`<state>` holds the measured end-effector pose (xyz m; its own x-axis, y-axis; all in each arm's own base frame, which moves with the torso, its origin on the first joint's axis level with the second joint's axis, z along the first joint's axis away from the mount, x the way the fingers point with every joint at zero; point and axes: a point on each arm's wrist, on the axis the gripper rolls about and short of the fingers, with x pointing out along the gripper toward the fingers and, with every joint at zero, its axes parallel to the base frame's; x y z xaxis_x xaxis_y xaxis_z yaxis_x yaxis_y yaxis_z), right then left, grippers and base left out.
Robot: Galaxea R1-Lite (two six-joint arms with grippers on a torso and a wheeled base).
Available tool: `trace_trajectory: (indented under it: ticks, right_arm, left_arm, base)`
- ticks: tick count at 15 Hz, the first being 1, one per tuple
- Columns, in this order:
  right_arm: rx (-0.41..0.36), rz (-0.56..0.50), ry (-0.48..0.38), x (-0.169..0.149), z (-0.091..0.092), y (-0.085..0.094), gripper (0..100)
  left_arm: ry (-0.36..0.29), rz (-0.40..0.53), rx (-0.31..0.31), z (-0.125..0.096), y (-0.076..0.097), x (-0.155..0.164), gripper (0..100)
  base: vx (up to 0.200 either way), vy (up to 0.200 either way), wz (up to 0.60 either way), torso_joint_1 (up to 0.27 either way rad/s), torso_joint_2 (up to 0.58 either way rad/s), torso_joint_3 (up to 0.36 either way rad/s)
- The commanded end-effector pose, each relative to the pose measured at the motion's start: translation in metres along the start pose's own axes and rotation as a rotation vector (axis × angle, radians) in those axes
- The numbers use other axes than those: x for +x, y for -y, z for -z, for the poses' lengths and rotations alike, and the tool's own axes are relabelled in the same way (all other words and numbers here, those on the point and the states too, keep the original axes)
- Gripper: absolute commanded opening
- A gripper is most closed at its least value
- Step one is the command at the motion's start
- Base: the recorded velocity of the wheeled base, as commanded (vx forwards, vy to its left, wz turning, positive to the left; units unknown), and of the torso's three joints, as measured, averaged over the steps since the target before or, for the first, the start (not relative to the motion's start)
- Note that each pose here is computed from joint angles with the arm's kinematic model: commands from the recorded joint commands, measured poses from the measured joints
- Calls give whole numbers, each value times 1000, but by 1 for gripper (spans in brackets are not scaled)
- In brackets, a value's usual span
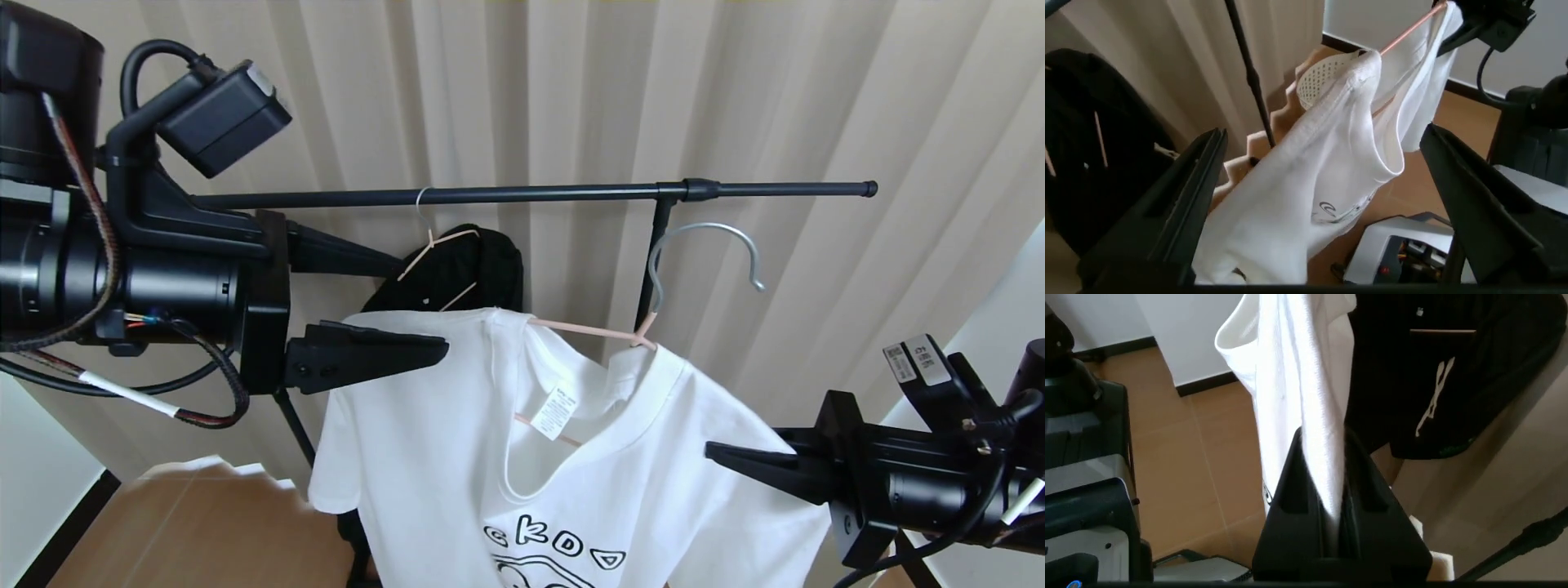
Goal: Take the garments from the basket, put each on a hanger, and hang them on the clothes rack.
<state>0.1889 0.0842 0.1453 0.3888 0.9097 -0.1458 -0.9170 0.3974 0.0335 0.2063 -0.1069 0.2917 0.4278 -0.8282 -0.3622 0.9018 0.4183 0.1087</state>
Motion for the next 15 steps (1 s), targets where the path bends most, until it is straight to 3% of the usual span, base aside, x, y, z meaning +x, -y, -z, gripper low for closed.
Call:
trace_trajectory:
  ticks: [1, 5, 9, 15]
  right_arm:
    - [5, -13, -4, -1, 2, -2, 0]
    - [16, -49, -14, -3, 7, -5, 0]
    - [18, -62, -18, -2, 8, -6, 0]
    - [14, -73, -17, -1, 8, -9, 0]
  left_arm:
    - [-8, 59, 4, 5, -5, 11, 100]
    - [-1, 117, 67, 3, -4, 14, 100]
    - [-76, 198, 86, -5, 0, 23, 100]
    - [-123, 267, 145, 8, 0, 48, 100]
  base:
    - [0, 0, 0, 0, 0, 0]
    - [0, 0, 0, 0, 0, 0]
    - [0, 0, 0, 0, 0, 0]
    - [0, 0, 0, 0, 0, 0]
